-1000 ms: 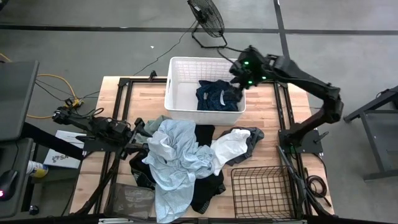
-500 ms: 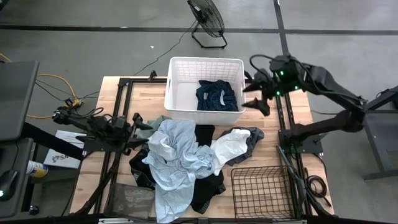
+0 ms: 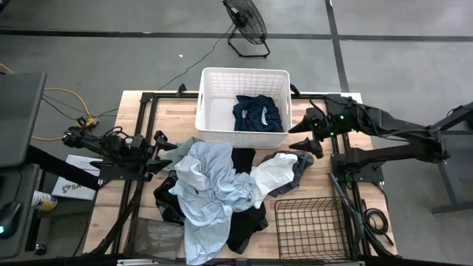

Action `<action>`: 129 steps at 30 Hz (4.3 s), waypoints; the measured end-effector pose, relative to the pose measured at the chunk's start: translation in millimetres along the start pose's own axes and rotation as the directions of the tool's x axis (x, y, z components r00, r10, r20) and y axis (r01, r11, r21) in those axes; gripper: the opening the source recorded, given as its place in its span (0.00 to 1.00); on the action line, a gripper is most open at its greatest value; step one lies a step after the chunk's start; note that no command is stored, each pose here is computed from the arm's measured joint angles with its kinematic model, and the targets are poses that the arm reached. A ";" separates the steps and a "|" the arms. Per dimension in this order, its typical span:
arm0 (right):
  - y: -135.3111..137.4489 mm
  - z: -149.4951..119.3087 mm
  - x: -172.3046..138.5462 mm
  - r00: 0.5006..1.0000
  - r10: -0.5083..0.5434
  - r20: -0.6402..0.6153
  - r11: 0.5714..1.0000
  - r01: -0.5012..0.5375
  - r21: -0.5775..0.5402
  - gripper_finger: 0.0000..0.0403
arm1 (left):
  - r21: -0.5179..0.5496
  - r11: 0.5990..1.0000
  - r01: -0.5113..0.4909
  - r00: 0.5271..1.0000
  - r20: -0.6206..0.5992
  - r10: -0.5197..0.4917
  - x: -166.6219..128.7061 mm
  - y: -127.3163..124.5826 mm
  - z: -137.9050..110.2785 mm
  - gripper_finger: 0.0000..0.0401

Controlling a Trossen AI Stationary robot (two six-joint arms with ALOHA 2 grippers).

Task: Pick & Place Cloths
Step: Put the white polo shirt into the white laundry bin

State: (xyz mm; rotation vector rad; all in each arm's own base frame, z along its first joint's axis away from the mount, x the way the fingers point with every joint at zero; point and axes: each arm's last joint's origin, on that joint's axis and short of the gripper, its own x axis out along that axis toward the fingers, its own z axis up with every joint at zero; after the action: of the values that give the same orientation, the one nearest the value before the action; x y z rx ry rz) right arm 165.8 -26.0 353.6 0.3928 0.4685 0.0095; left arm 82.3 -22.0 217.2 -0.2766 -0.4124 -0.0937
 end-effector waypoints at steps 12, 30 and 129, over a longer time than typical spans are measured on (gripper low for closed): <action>6.1 -25.5 -0.6 0.972 0.132 0.195 0.988 -0.113 -0.105 0.80 | -0.041 0.993 -0.114 0.993 -0.017 0.114 14.6 -0.3 -6.9 0.68; -23.8 -115.0 -3.1 0.825 0.246 0.508 0.968 -0.239 -0.081 0.80 | -0.001 0.959 -0.283 0.939 -0.205 0.276 113.6 -27.8 -0.5 0.68; -34.6 -149.3 -2.8 0.824 0.270 0.499 0.952 -0.306 -0.010 0.80 | 0.436 0.782 -0.445 0.017 -0.869 0.494 175.8 2.4 -107.5 0.97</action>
State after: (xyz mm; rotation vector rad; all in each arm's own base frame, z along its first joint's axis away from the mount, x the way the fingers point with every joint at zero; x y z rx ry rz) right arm 94.5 -3.5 219.8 0.5144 -0.1069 0.1842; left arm 284.2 -56.2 193.8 -0.2471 1.0549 0.4343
